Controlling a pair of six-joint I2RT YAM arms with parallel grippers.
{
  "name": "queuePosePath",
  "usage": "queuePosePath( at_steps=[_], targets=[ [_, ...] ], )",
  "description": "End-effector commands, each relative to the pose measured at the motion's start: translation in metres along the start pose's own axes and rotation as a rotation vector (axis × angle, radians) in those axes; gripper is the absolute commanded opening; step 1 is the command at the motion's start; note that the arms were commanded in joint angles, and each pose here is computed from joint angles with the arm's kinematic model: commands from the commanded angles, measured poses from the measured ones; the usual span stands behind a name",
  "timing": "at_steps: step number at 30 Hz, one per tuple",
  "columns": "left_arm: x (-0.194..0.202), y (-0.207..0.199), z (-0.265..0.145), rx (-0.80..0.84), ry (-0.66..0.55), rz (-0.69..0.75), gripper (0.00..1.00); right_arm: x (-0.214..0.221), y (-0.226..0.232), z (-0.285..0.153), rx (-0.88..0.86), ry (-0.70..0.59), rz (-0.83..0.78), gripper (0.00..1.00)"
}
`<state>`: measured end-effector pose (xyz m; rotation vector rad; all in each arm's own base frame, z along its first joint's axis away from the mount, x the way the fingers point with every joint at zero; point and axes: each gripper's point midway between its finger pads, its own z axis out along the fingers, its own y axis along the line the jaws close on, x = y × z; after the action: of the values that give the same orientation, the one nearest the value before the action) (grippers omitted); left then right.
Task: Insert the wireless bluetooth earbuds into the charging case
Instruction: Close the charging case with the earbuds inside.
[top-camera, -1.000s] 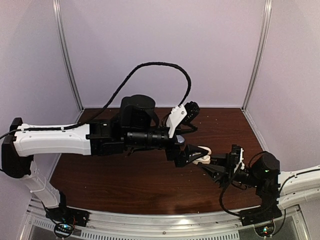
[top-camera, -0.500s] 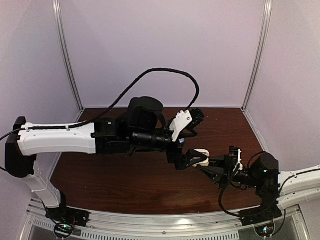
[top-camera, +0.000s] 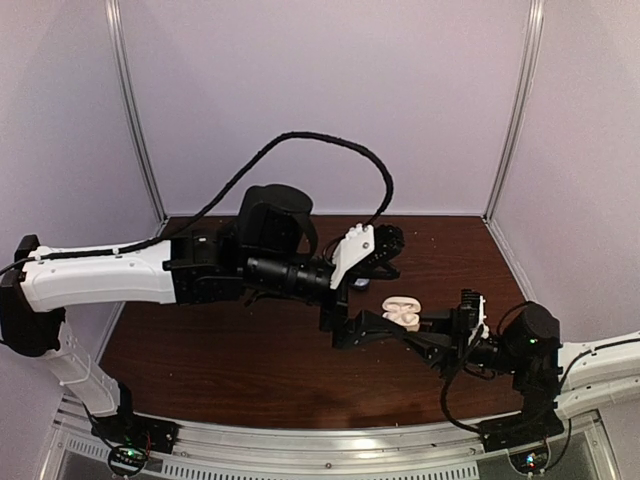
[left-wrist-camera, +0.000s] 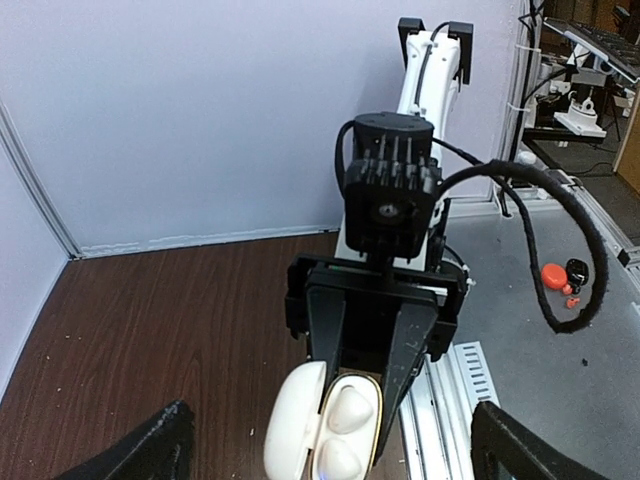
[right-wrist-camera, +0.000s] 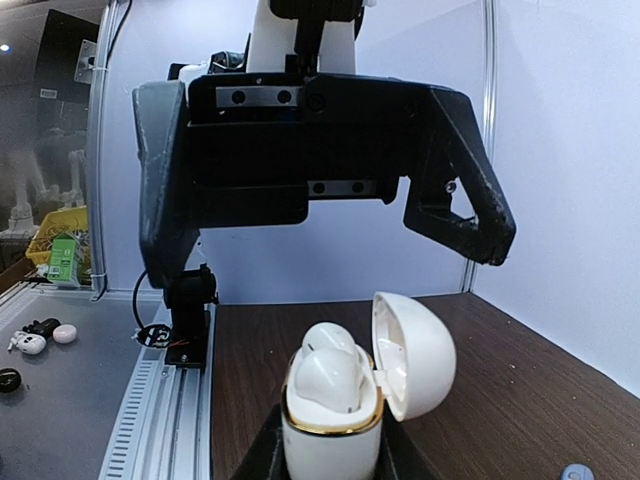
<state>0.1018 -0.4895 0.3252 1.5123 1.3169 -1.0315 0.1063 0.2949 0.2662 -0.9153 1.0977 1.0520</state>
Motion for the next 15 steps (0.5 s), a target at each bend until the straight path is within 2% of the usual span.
queuePosePath(
  at_steps=[1, 7, 15],
  targets=[
    [0.001, -0.002, 0.008, 0.030, -0.003, 0.012, 0.98, -0.025, 0.003, 0.005, -0.028, -0.057, -0.004, 0.00],
    [0.007, -0.010, 0.010, 0.067, 0.005, 0.009, 0.97, -0.029, -0.001, 0.005, -0.006, -0.069, -0.006, 0.00],
    [-0.002, -0.051, 0.005, 0.211, -0.035, 0.100, 0.85, -0.026, -0.015, 0.000, 0.055, -0.076, 0.043, 0.00]
  ],
)
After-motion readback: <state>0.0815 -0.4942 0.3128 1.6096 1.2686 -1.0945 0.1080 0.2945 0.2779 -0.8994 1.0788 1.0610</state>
